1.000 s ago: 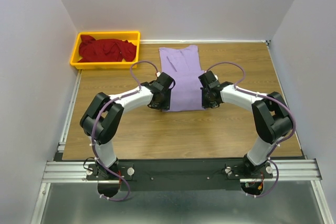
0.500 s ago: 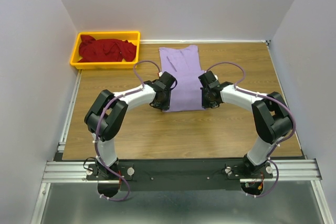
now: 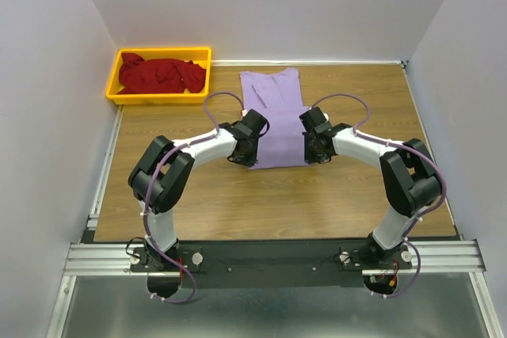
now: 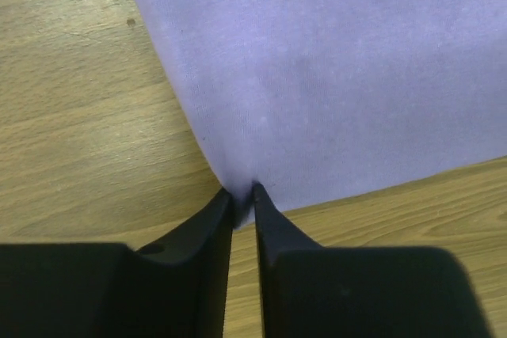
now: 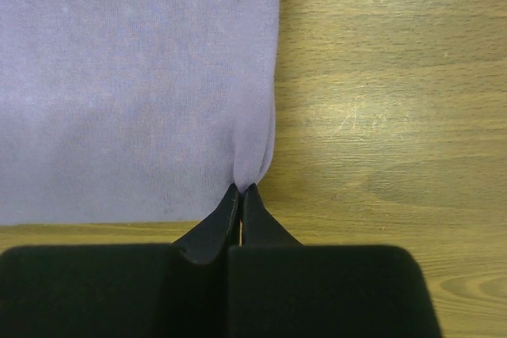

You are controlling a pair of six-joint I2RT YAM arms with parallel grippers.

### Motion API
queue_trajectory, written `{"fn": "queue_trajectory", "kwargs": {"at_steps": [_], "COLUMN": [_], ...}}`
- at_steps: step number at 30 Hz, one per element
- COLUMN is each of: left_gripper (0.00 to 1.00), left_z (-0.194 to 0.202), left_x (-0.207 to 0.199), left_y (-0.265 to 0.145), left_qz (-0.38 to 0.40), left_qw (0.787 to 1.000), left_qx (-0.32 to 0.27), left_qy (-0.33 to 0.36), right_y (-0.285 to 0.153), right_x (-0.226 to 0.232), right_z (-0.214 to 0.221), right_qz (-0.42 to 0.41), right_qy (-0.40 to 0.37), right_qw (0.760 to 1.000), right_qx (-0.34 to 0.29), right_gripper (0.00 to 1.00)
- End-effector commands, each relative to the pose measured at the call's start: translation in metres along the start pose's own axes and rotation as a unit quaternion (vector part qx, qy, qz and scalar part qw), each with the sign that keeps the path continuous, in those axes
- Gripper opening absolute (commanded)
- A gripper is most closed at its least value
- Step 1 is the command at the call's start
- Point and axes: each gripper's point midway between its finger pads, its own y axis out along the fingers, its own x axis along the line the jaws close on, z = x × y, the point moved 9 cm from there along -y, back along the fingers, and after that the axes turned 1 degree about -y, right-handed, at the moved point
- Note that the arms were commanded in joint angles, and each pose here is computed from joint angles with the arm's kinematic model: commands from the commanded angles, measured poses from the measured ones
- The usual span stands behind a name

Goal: Fold and stack the t-shirts
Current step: Fold the tshirt

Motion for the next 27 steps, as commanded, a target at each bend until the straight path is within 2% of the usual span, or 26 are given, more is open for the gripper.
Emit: {"fn": "queue_trajectory", "kwargs": {"at_steps": [1,2,10,11,12,13,15,16,19,21,22,23,24,27], "left_gripper": [0.09,0.0,0.0,0.0,0.0,0.0,0.0,0.0,0.0,0.0,0.0,0.0,0.0,0.0], "left_z": [0.03,0.032,0.051,0.06,0.068,0.077,0.106,0.113,0.168,0.187,0.198,0.206,0.217,0.219], "left_x": [0.014,0.014,0.017,0.011,0.009,-0.002,0.0,-0.002,-0.003,-0.006,-0.004,-0.008,-0.01,-0.01], "left_y": [0.013,0.013,-0.002,-0.014,-0.024,-0.044,-0.062,-0.079,-0.112,-0.127,-0.134,-0.139,-0.144,-0.148], "left_qz": [-0.04,-0.04,-0.028,-0.014,-0.013,0.007,0.016,0.03,0.054,0.073,0.087,0.099,0.11,0.117], "left_qw": [0.996,0.996,0.995,0.994,0.993,0.993,0.989,0.991,0.982,0.979,0.978,0.975,0.971,0.972], "left_qx": [0.07,0.073,0.091,0.092,0.098,0.083,0.111,0.101,0.152,0.165,0.169,0.185,0.194,0.191], "left_qy": [0.023,0.024,0.04,0.054,0.062,0.081,0.095,0.083,0.097,0.095,0.092,0.07,0.082,0.075], "right_y": [0.018,0.017,-0.004,-0.012,-0.026,-0.038,-0.06,-0.077,-0.111,-0.126,-0.141,-0.146,-0.153,-0.169], "right_x": [-0.011,-0.012,-0.013,-0.016,-0.015,-0.015,-0.009,-0.014,-0.018,-0.022,-0.024,-0.027,-0.028,-0.023], "right_z": [0.053,0.053,0.059,0.065,0.065,0.077,0.092,0.105,0.137,0.149,0.158,0.162,0.163,0.152], "right_qz": [0.039,0.036,0.019,0.023,0.017,0.02,0.0,-0.004,-0.008,-0.006,-0.03,-0.035,-0.041,-0.066], "right_qy": [-0.028,-0.03,-0.05,-0.056,-0.058,-0.073,-0.085,-0.089,-0.076,-0.075,-0.073,-0.062,-0.059,-0.057], "right_qw": [0.992,0.992,0.99,0.987,0.988,0.984,0.981,0.979,0.974,0.974,0.971,0.971,0.971,0.975], "right_qx": [0.119,0.12,0.133,0.151,0.142,0.164,0.177,0.186,0.212,0.216,0.224,0.226,0.227,0.205], "right_gripper": [0.01,0.01,0.01,0.01,0.01,0.01,0.01,0.01,0.01,0.01,0.01,0.01,0.01,0.01]}}
